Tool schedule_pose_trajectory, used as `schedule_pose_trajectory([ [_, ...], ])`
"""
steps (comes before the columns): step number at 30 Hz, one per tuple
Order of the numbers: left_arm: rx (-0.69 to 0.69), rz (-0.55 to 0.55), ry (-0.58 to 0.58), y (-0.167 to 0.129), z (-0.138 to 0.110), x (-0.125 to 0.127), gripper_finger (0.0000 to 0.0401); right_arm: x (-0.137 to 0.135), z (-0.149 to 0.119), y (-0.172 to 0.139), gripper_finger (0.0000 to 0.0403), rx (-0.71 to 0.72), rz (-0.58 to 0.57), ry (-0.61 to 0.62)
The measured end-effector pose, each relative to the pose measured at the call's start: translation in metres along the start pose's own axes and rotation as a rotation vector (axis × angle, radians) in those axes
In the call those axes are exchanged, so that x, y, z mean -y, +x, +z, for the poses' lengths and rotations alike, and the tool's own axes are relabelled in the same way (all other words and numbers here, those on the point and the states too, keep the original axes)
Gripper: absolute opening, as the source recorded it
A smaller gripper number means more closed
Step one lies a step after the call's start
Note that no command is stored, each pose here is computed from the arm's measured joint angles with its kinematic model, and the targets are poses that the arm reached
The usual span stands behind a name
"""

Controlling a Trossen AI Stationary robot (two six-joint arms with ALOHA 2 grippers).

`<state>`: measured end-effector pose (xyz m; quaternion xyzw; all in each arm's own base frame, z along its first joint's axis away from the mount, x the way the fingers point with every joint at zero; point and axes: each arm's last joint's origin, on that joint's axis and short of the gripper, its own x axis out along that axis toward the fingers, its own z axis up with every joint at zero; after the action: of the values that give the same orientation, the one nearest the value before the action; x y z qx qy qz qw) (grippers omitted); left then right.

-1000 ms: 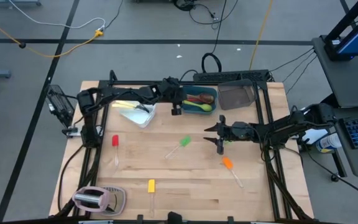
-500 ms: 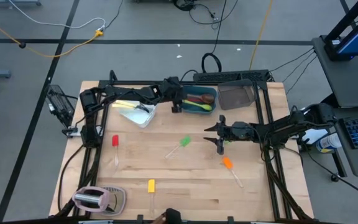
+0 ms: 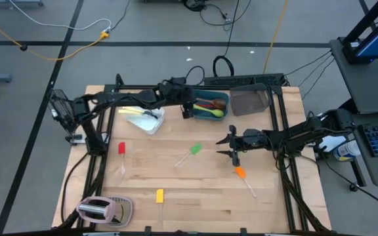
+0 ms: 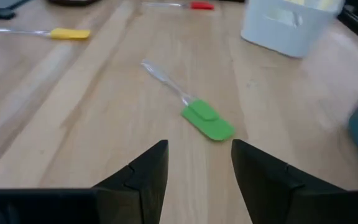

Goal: Pick & Place Kitchen Items
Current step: Put the right green spatula into the black bin

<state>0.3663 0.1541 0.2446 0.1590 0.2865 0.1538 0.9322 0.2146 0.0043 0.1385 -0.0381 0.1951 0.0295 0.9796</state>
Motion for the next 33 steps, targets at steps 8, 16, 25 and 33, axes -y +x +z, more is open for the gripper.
schedule_pose_trajectory([
  [8, -0.001, -0.006, 0.011, -0.06, 0.034, 0.018, 0.0123, 0.001, 0.038, 0.008, 0.0169, 0.163, 0.058, -0.081],
  [16, -0.092, 0.012, -0.133, -0.129, 0.046, 0.038, 0.0106, -0.006, 0.091, 0.021, 0.0169, -0.055, 0.044, -0.253],
  [25, -0.195, -0.113, -0.278, -0.17, 0.042, 0.077, 0.0101, -0.023, 0.07, 0.01, 0.0169, -0.448, 0.144, -0.243],
  [33, -0.197, 0.002, -0.301, -0.175, 0.03, 0.117, 0.0097, -0.022, 0.026, -0.002, 0.0169, -0.691, 0.143, -0.21],
])
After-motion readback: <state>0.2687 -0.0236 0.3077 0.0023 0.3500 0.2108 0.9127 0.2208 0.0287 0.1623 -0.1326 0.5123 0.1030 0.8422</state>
